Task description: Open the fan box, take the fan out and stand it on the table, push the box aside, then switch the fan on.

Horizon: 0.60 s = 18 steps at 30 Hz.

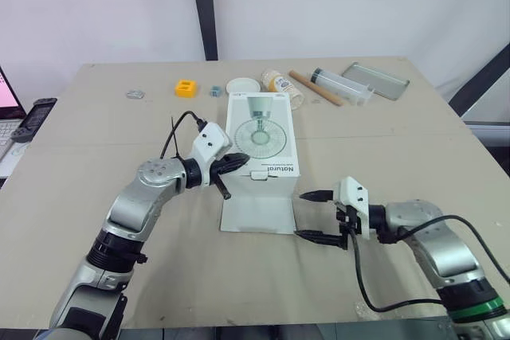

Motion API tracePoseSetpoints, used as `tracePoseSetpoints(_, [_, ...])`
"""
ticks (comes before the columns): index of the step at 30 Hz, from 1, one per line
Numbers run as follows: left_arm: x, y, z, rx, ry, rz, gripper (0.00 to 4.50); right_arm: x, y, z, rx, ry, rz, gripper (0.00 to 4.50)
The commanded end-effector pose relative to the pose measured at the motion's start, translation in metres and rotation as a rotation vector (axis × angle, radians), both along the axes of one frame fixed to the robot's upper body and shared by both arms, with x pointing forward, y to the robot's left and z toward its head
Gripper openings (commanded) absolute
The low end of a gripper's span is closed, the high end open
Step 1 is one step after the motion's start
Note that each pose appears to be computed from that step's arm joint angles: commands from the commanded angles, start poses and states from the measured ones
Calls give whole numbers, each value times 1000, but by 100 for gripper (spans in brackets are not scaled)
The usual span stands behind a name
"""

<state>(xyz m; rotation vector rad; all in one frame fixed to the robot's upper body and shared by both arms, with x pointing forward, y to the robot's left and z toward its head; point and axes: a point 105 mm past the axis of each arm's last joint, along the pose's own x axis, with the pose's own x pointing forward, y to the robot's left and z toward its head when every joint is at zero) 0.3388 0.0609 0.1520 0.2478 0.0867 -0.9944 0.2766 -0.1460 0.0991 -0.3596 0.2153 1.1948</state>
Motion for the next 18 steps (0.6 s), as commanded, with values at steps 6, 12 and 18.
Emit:
tracePoseSetpoints(6, [1, 4, -15, 33, 48, 32, 5, 8, 8, 15, 43, -50, -8, 450])
tracePoseSetpoints(12, [2, 5, -14, 34, 45, 36, 5, 7, 13, 16, 47, -49, 11, 450])
tracePoseSetpoints(18, [1, 5, -14, 31, 46, 35, 5, 8, 11, 13, 37, -50, -3, 450])
